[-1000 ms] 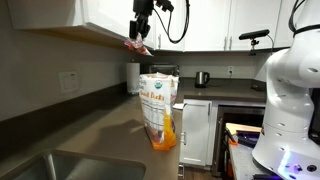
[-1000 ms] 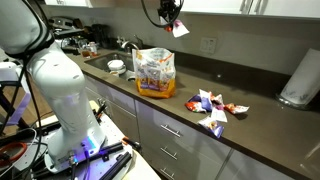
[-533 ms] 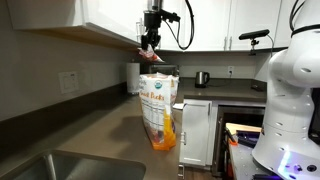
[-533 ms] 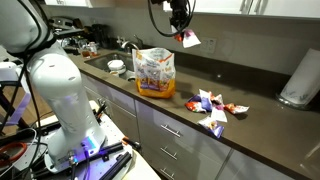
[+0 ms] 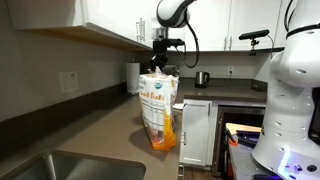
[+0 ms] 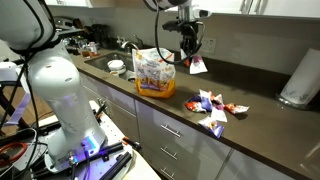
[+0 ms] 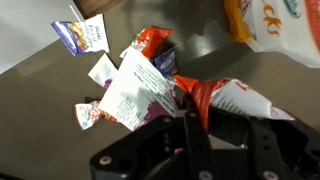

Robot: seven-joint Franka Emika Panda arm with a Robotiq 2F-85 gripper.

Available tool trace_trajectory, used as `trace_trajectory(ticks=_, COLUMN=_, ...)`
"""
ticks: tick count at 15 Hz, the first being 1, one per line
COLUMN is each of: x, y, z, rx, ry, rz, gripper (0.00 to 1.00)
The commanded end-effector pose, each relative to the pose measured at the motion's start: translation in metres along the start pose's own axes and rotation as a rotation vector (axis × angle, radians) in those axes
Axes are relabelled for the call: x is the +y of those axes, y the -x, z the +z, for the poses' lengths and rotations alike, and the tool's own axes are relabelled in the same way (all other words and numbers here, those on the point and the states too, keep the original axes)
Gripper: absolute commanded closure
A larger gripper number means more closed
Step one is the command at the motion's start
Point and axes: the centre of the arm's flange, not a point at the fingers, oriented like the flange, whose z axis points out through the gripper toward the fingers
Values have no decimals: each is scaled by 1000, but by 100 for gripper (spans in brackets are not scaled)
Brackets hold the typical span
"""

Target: Remove the sachet from the packet

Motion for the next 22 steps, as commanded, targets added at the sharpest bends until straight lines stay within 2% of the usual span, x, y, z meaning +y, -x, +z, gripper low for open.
trace_trajectory(ticks=1, x=-1, y=-5, z=49, rx=11, ry=7, rz=24, gripper=99)
trace_trajectory(ticks=6, x=-2, y=-4, z=105, rx=0, ry=44, rz=30, gripper=99)
trace_trajectory(ticks=9, x=1, y=-8, z=126, rx=32, ry=76, rz=6, gripper=99)
trace_trajectory(ticks=12, x=3, y=-12, z=141, rx=30, ry=62, rz=5, gripper=99)
trace_trajectory(ticks=13, x=3, y=-12, z=146, rx=22, ry=55, rz=10, gripper=72)
trace_trajectory(ticks=14, x=4, y=-12, z=149, rx=11, ry=51, rz=10, gripper=71)
trace_trajectory(ticks=18, x=-2, y=-9, z=140, rx=-11, ry=59, rz=7, gripper=47)
trace_trajectory(ticks=22, x=-21, y=-5, z=94, rx=3, ry=38, rz=-34, gripper=21)
